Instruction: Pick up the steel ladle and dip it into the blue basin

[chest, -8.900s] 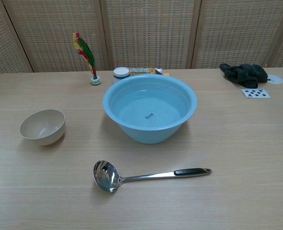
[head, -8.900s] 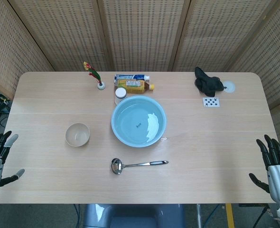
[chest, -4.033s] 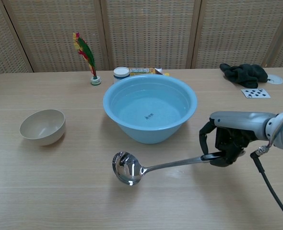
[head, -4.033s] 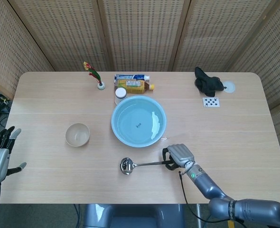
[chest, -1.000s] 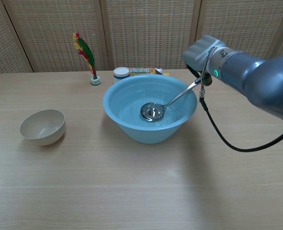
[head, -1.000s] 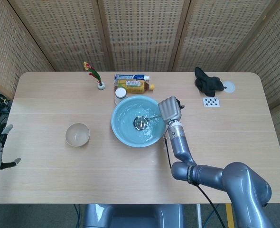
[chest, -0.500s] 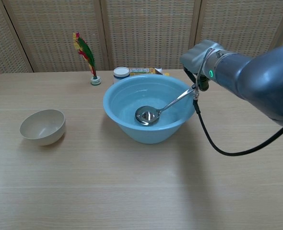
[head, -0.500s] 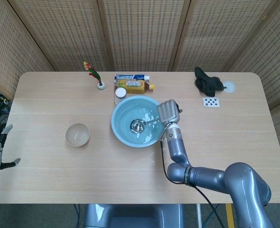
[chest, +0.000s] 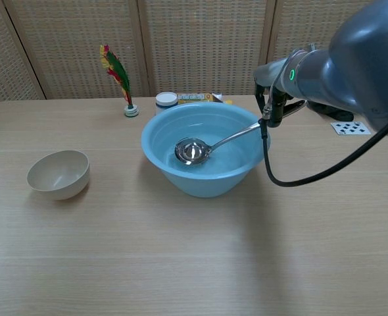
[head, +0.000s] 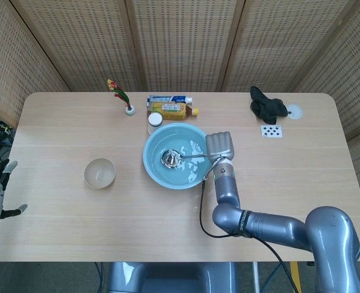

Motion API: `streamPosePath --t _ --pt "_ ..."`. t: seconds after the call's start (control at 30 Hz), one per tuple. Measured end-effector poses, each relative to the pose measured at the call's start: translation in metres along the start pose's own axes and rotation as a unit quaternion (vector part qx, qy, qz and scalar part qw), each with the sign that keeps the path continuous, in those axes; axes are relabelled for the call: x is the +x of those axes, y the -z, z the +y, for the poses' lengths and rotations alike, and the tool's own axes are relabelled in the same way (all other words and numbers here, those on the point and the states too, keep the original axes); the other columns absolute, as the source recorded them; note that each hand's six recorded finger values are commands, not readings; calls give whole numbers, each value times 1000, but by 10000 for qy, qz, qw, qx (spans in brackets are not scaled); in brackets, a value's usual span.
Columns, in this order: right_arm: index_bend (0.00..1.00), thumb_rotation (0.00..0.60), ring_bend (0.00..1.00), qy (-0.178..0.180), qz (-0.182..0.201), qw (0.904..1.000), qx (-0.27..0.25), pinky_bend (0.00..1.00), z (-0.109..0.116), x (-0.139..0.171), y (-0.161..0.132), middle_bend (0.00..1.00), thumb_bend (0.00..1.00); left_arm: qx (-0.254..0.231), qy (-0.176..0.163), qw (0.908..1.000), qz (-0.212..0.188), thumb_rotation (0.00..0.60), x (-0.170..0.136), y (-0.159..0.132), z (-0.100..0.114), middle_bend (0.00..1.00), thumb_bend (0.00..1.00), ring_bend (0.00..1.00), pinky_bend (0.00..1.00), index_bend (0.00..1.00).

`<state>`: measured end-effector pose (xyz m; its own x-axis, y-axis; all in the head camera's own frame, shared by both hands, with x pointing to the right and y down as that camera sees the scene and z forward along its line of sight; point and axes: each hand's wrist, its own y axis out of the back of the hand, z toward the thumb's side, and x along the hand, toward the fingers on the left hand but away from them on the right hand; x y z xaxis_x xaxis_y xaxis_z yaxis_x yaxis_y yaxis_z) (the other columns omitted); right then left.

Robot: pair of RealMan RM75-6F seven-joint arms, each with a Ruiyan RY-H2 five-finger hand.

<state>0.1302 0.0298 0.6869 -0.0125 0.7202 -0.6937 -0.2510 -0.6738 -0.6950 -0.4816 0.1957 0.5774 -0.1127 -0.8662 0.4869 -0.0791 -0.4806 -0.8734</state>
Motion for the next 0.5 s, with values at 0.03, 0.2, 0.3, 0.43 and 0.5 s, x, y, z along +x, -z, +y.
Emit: streamPosePath --t 0.03,0.2,0.3,0.43,0.5 --pt "838 600 1000 -21 -1 10000 -49 1000 2 1 1 1000 827 0 1 10000 -1 600 0 0 0 0 0 0 0 0" --pt "838 600 1000 -93 -36 9995 -294 1000 12 8 9 1000 827 -6 7 10000 -1 600 0 0 0 0 0 0 0 0" --pt "838 600 1000 -100 -80 9993 -342 1000 18 10 13 1000 827 -14 17 10000 -5 600 0 0 0 0 0 0 0 0" --pt "841 600 1000 -109 -136 9991 -378 1000 25 12 18 1000 827 -17 27 10000 3 600 0 1 0 0 0 0 0 0" --pt "842 600 1000 -117 -171 9990 -393 1000 28 13 21 1000 827 -17 34 10000 8 600 1 1 -1 0 0 0 0 0"
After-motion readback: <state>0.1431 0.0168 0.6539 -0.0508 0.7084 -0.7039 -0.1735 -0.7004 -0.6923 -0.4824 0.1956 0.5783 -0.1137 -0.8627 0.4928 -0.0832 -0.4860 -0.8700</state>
